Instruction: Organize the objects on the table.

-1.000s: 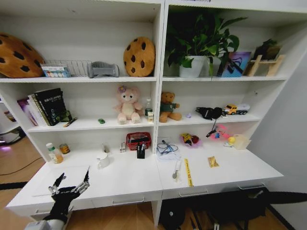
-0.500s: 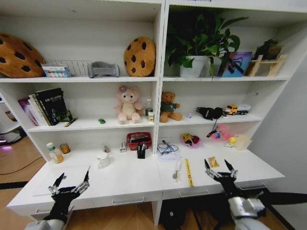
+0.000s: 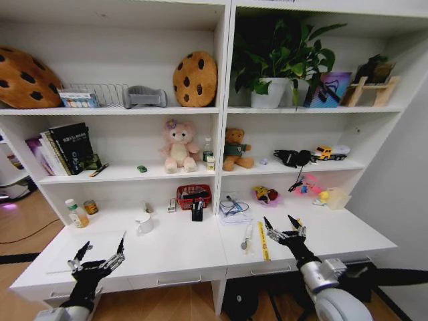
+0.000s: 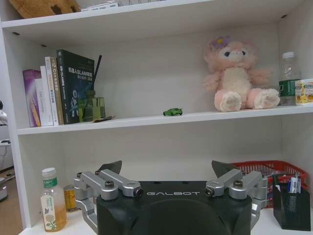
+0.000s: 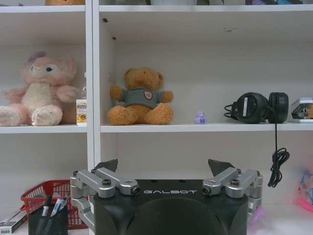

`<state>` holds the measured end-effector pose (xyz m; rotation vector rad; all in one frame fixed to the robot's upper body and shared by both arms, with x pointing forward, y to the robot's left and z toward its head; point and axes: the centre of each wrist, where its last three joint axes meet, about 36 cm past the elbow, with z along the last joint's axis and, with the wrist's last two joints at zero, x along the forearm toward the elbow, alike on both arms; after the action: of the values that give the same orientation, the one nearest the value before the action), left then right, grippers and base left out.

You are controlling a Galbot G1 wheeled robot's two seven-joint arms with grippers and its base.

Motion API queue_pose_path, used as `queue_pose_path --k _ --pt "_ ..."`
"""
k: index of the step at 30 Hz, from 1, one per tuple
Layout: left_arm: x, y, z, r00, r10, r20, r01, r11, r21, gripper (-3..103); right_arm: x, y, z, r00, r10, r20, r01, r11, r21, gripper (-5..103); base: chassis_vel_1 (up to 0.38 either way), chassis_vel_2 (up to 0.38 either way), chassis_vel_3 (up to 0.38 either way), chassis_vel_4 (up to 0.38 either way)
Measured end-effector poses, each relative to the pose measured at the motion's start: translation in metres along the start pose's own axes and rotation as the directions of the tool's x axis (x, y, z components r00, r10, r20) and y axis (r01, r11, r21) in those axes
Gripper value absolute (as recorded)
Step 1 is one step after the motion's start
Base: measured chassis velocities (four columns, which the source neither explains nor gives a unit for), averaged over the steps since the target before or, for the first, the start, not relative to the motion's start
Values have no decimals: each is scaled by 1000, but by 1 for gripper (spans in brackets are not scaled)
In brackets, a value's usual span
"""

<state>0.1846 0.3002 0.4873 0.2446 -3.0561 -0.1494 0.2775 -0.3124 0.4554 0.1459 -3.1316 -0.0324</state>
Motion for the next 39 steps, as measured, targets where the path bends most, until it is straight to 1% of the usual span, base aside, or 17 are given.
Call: queue_pose_path --k 8,14,18,19,20,22,23,25,26,28,29,30,32,34,35,36,39 --pt "0 0 0 1000 0 0 0 1000 0 100 0 -1 5 1000 10 0 -10 1000 -7 100 -76 -70 71 75" --pt "0 0 0 1000 0 0 0 1000 0 100 -6 -5 7 1000 11 29 -11 1000 -2 100 -209 -199 194 190" --pt "0 0 0 1000 0 0 0 1000 0 100 -17 -14 8 998 24 63 -25 1000 9 100 -230 -230 226 220" --pt "0 0 0 1000 0 0 0 1000 0 100 -21 -19 10 998 34 62 -35 999 11 100 -188 -212 168 184" --pt "0 0 0 1000 0 0 0 1000 0 100 -21 -19 10 998 34 62 -35 999 11 100 -188 -212 168 184" --pt "0 0 0 1000 0 0 0 1000 0 100 -30 -33 20 998 61 22 -61 998 23 100 -95 -125 126 78" --pt "0 0 0 1000 0 0 0 1000 0 100 -30 -33 20 998 61 22 -61 998 23 100 -95 -80 83 78" --pt "0 0 0 1000 0 0 0 1000 0 100 -39 -54 38 993 97 -64 -96 995 30 100 -4 -40 22 17" --pt "0 0 0 1000 0 0 0 1000 0 100 -39 -54 38 993 97 -64 -96 995 30 100 0 0 0 0" --pt "0 0 0 1000 0 0 0 1000 0 100 -49 -76 56 988 94 -126 -91 995 31 100 21 15 -26 -32" --pt "0 0 0 1000 0 0 0 1000 0 100 -54 -84 63 988 92 -125 -87 995 43 100 33 76 -53 -74" --pt "0 0 0 1000 0 0 0 1000 0 100 -54 -84 63 988 92 -125 -87 995 43 100 33 76 -53 -74" --pt "0 0 0 1000 0 0 0 1000 0 100 -66 -103 73 987 80 -141 -70 995 74 100 20 30 -24 -37" --pt "0 0 0 1000 0 0 0 1000 0 100 -66 -103 73 987 80 -141 -70 995 74 100 0 0 0 0" --pt "0 0 0 1000 0 0 0 1000 0 100 -73 -112 78 984 81 -158 -69 994 81 100 0 0 0 0" --pt "0 0 0 1000 0 0 0 1000 0 100 -85 -129 91 971 97 -219 -81 993 81 100 0 0 0 0" --pt "0 0 0 1000 0 0 0 1000 0 100 -93 -132 94 962 110 -248 -95 993 73 100 0 0 0 0"
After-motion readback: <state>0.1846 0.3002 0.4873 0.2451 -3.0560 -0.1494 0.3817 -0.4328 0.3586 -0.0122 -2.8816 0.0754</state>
